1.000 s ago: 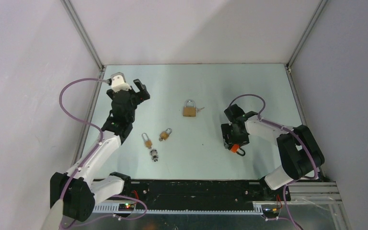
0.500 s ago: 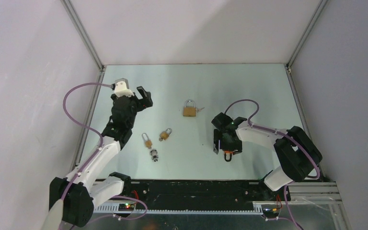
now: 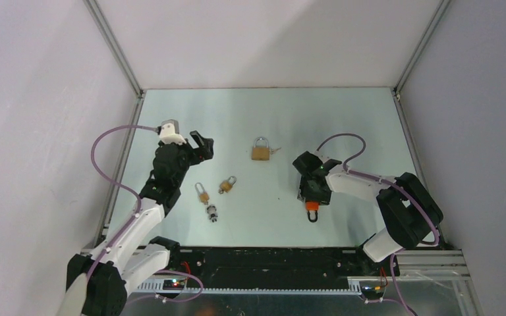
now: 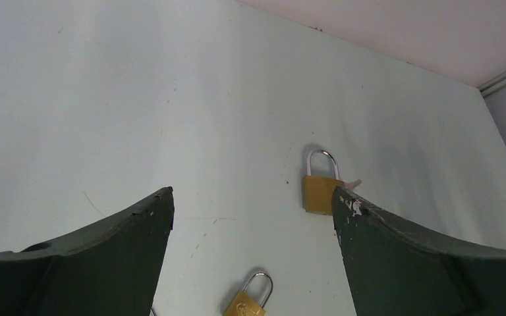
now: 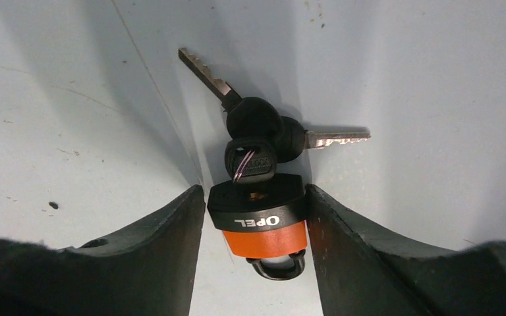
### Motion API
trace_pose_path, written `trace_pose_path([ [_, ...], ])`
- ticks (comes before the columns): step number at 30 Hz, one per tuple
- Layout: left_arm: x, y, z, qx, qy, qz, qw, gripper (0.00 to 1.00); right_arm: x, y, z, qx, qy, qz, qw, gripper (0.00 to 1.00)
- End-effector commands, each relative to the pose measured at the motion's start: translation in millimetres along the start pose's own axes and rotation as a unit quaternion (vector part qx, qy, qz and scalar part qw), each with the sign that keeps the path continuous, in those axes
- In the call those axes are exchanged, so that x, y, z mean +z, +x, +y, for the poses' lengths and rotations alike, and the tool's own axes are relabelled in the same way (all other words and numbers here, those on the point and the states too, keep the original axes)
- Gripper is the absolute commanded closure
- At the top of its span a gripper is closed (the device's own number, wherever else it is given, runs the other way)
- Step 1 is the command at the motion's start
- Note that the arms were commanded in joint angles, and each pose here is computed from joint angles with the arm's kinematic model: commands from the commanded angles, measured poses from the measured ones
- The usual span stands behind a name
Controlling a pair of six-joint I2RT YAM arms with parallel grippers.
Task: Lock with the key
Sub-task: Pick up the lock from the center of the board.
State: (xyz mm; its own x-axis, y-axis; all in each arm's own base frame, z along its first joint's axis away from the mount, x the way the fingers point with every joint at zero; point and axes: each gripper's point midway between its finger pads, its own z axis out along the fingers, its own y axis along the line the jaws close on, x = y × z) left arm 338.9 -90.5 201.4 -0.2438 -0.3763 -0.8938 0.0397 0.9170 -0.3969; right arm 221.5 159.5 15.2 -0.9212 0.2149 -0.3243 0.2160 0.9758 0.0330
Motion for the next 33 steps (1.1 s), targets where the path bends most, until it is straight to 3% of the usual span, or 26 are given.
trace_pose_path([
  [1, -6.6, -7.5, -8.2, -0.014, 0.024, -0.016, 0.999, 0.07, 3.9, 6.9, 2.7, 0.006, 0.010, -0.006, 1.000, 0.38],
  [5, -8.5, -4.3, -7.0, -0.011, 0.024, -0.013, 1.000, 0.07, 3.9, 17.4, -4.0, -0.001, 0.030, 0.000, 1.000, 0.27],
  [9, -9.5, -5.2, -8.0, -0.011, 0.027, -0.014, 0.999, 0.07, 1.1, 25.3, -7.8, -0.011, 0.036, 0.002, 0.999, 0.27],
  [17, -9.6, -2.2, -13.6, -0.012, 0.041, -0.005, 0.999, 0.07, -0.1, 24.8, 2.9, -0.049, 0.009, -0.016, 0.999, 0.61],
  [22, -11.9, -0.4, -28.7, -0.010, 0.080, 0.012, 0.997, 0.07, -19.1, -13.2, 38.1, -0.115, -0.074, -0.095, 0.986, 0.78],
  [26, -17.2, 12.0, -60.0, -0.014, 0.163, 0.061, 0.985, 0.07, -61.7, -44.6, 82.5, -0.230, -0.187, -0.173, 0.939, 0.89],
  [29, -24.3, 27.1, -86.3, -0.020, 0.230, 0.111, 0.967, 0.08, -102.1, -59.9, 106.6, -0.319, -0.259, -0.241, 0.879, 0.95],
  [33, -34.9, 23.6, -115.1, -0.012, 0.289, 0.126, 0.949, 0.08, -147.2, -62.6, 133.9, -0.390, -0.350, -0.295, 0.799, 0.98],
])
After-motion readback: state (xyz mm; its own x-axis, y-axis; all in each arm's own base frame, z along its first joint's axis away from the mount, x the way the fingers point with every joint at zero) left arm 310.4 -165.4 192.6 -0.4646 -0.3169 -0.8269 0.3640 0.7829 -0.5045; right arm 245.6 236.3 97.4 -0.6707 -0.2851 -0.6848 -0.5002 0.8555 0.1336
